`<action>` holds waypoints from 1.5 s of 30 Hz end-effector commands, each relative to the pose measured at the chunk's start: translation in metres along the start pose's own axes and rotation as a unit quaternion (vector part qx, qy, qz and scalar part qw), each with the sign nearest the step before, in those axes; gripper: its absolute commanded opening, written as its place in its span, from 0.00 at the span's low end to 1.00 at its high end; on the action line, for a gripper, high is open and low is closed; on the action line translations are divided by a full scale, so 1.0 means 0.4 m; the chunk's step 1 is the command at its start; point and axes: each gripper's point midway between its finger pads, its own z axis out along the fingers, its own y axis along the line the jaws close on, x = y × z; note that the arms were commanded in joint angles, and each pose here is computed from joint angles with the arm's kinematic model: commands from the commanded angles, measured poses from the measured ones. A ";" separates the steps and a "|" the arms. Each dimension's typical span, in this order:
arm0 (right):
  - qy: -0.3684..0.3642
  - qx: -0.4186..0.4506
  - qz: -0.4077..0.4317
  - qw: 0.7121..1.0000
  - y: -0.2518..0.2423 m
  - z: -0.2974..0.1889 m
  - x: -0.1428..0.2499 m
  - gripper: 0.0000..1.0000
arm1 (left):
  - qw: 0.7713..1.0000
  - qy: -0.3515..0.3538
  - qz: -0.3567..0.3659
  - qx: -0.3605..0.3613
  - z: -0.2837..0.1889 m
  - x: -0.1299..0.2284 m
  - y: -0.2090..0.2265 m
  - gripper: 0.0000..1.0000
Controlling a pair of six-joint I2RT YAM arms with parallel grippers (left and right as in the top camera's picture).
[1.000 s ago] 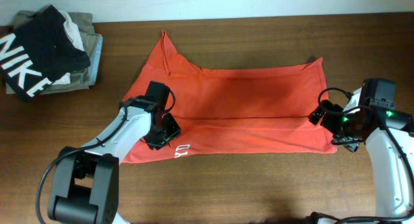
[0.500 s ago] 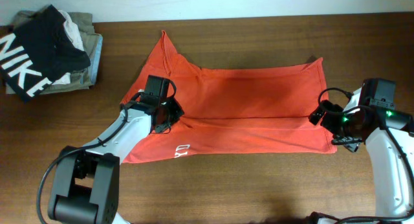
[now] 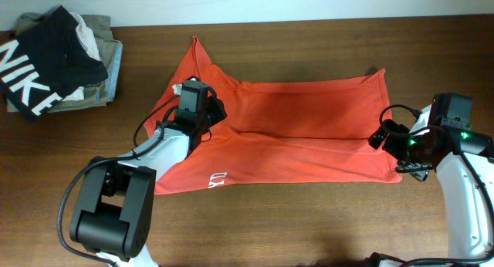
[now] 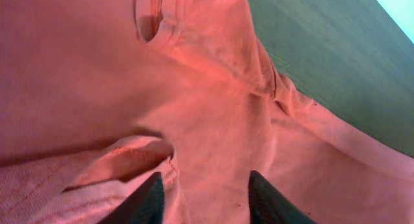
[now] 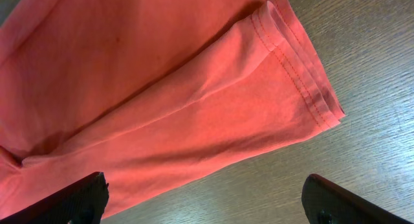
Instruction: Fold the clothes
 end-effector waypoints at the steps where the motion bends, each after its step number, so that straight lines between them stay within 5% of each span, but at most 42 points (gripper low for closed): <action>1: -0.006 0.003 -0.006 1.000 0.002 -0.010 -0.007 0.99 | 0.992 -0.024 0.122 0.006 -0.002 -0.038 -0.020 0.99; 6: -0.007 0.002 -0.011 1.000 0.003 -0.010 -0.009 0.99 | 0.988 0.095 0.046 -0.114 -0.263 -0.037 0.080 0.99; 10: -0.002 0.004 -0.015 1.000 0.001 -0.010 -0.003 0.99 | 0.981 0.125 0.048 -0.142 -0.290 -0.003 0.114 0.99; 13: -0.001 0.004 -0.023 1.000 0.000 -0.010 -0.002 0.99 | 0.959 0.145 -0.006 -0.243 -0.339 0.030 0.226 0.99; 17: 0.006 0.006 -0.021 1.000 -0.002 -0.001 0.000 0.99 | 0.948 0.167 -0.056 -0.263 -0.304 0.043 0.322 0.98; 23: 0.019 0.011 -0.018 1.000 -0.008 0.012 0.006 0.99 | 0.955 0.197 -0.074 -0.209 -0.166 0.077 0.312 0.83; 26: 0.025 0.013 -0.016 0.999 -0.010 0.020 0.007 0.99 | 0.963 0.172 -0.074 -0.195 -0.149 0.044 0.306 0.63; 27: 0.026 0.013 -0.016 0.999 -0.011 0.022 0.008 0.99 | 0.965 0.157 -0.070 -0.198 -0.144 0.028 0.308 0.39; 30: 0.026 0.013 -0.016 0.999 -0.011 0.022 0.008 0.99 | 0.970 0.113 -0.045 -0.210 -0.133 -0.021 0.320 0.01; 35: 0.026 0.013 -0.016 0.999 -0.011 0.022 0.008 0.98 | 0.983 -0.024 -0.028 -0.178 -0.099 -0.184 0.282 0.04; 36: 0.026 0.013 -0.016 0.999 -0.011 0.022 0.008 0.99 | 0.985 -0.038 -0.026 -0.168 -0.096 -0.202 0.271 0.61; 37: 0.026 0.013 -0.016 0.999 -0.011 0.022 0.008 0.99 | 0.986 -0.048 -0.018 -0.162 -0.094 -0.216 0.262 0.78; 38: 0.026 0.013 -0.016 0.999 -0.011 0.022 0.008 0.99 | 0.986 -0.062 0.008 -0.156 -0.093 -0.237 0.253 0.79; 40: 0.027 0.013 -0.016 0.999 -0.011 0.021 0.009 0.99 | 0.982 -0.100 0.067 -0.143 -0.110 -0.306 0.215 0.99; 42: 0.035 0.016 -0.014 0.999 -0.015 0.021 0.020 0.99 | 0.983 -0.095 0.069 -0.142 -0.175 -0.330 0.179 0.99; 45: 0.050 0.016 -0.010 0.999 -0.023 0.037 0.043 0.99 | 0.985 0.038 0.061 -0.154 -0.220 -0.182 0.200 0.99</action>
